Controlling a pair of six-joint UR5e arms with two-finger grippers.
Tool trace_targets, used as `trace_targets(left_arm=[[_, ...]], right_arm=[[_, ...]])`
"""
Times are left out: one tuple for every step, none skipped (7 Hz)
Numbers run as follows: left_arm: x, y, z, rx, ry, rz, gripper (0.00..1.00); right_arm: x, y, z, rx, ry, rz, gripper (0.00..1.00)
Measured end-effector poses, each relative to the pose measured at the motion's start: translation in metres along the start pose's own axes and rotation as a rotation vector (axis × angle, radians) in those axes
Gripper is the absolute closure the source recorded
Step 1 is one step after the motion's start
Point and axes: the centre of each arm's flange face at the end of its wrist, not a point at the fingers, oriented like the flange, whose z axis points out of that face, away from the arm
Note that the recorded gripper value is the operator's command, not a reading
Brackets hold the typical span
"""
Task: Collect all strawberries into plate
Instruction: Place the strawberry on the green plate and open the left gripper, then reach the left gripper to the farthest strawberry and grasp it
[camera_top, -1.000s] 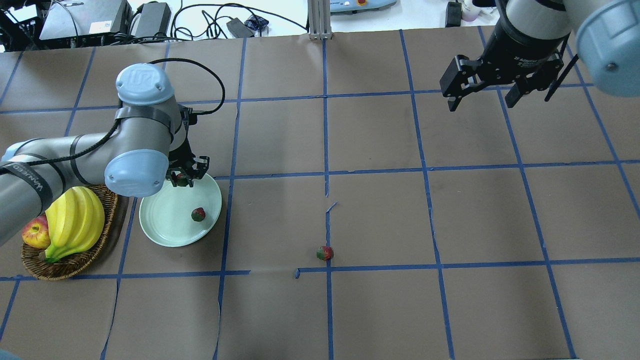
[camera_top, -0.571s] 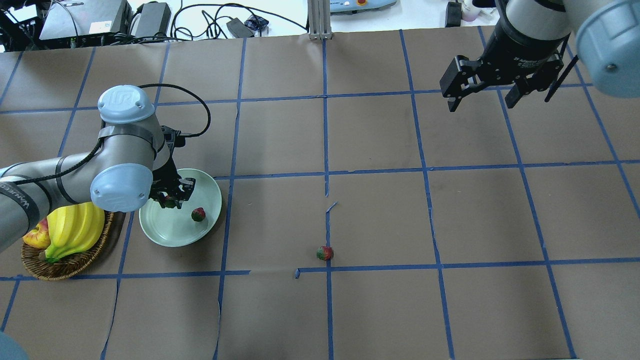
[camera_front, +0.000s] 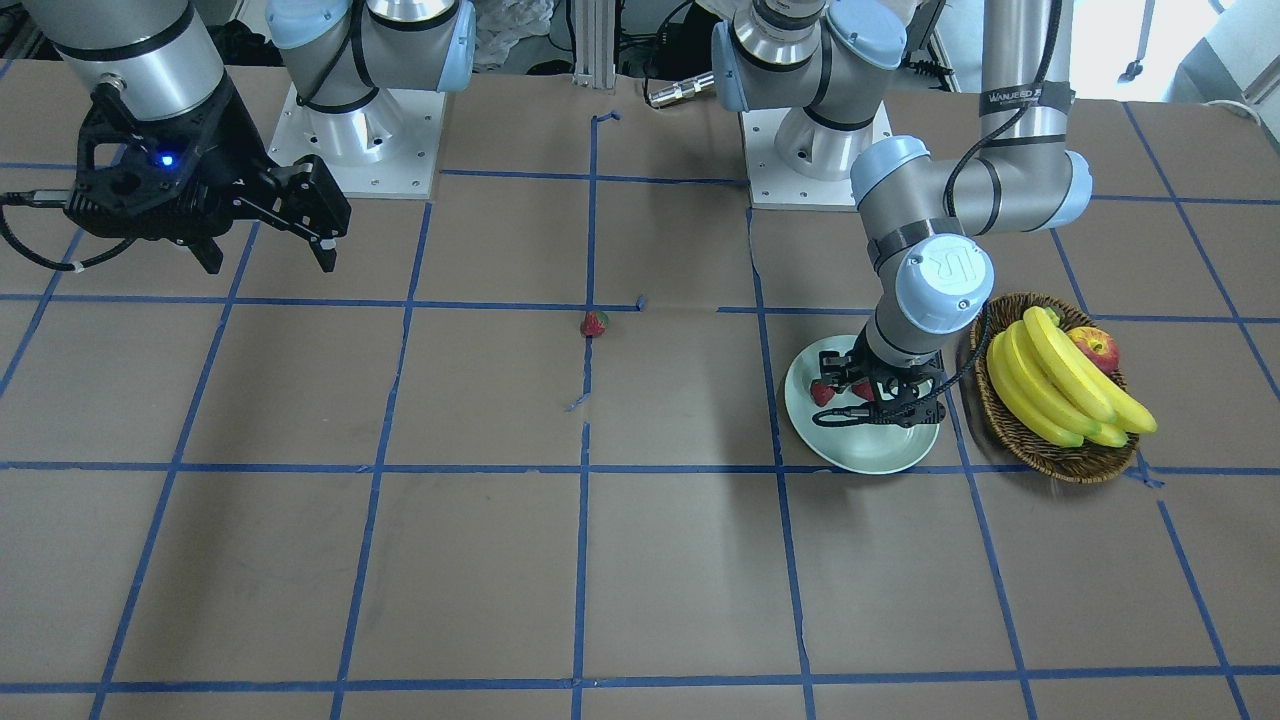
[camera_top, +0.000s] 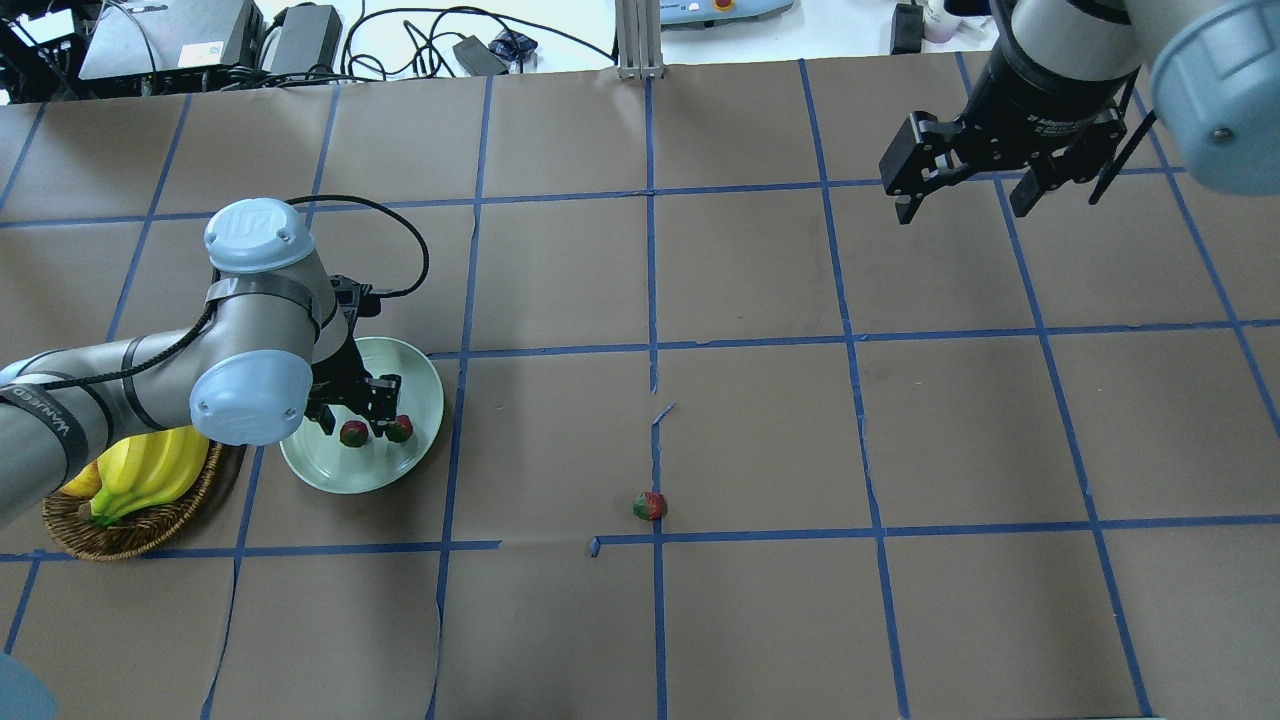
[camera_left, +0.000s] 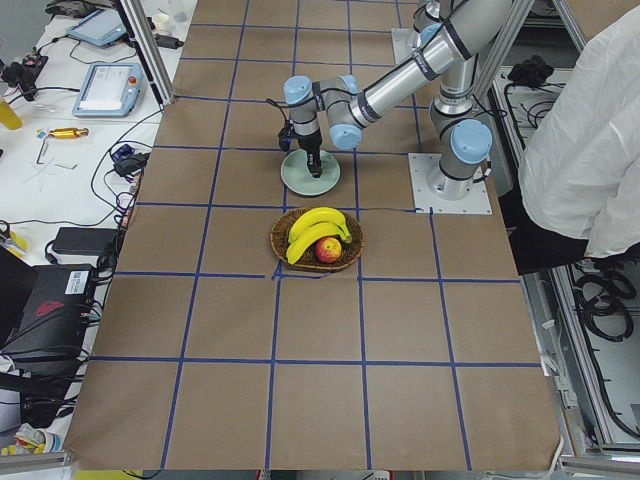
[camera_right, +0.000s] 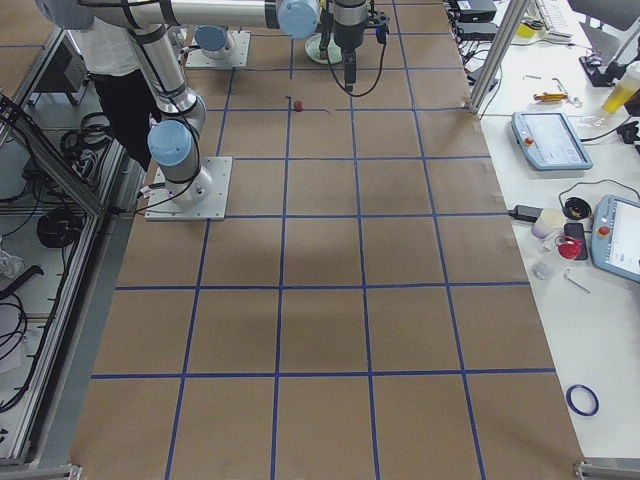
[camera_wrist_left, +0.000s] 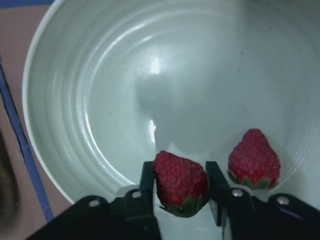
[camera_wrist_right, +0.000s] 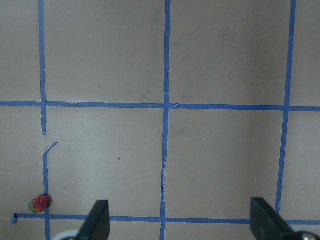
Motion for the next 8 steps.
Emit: trace_targets(left_arm=[[0.001, -0.006, -0.014, 0.033, -0.005, 0.004, 0.0], [0.007, -0.008, -0.032, 0.067, -0.013, 0.009, 0.0], [0.024, -0.004, -0.049, 0.097, -0.004, 0.007, 0.0], [0.061, 0.003, -0.062, 0.122, 0.025, -0.012, 0.0], [0.112, 0.016, -0.067, 0.133, 0.059, -0.029, 0.0], [0.17, 0.035, -0.067, 0.136, 0.089, -0.026, 0.0], [0.223, 0.059, -0.062, 0.131, 0.116, -0.009, 0.0], [0.265, 0.084, -0.052, 0.114, 0.132, 0.021, 0.0]], right_arm=[[0.0, 0.0, 0.0, 0.0, -0.001, 0.002, 0.0], [0.0, 0.0, 0.0, 0.0, -0.001, 0.002, 0.0], [0.0, 0.0, 0.0, 0.0, -0.001, 0.002, 0.0], [0.0, 0.0, 0.0, 0.0, -0.001, 0.001, 0.0], [0.0, 0.0, -0.001, 0.001, -0.001, 0.0, 0.0], [0.0, 0.0, -0.001, 0.003, -0.001, 0.0, 0.0], [0.0, 0.0, -0.001, 0.003, -0.001, 0.0, 0.0], [0.0, -0.001, -0.001, 0.005, -0.001, 0.0, 0.0]])
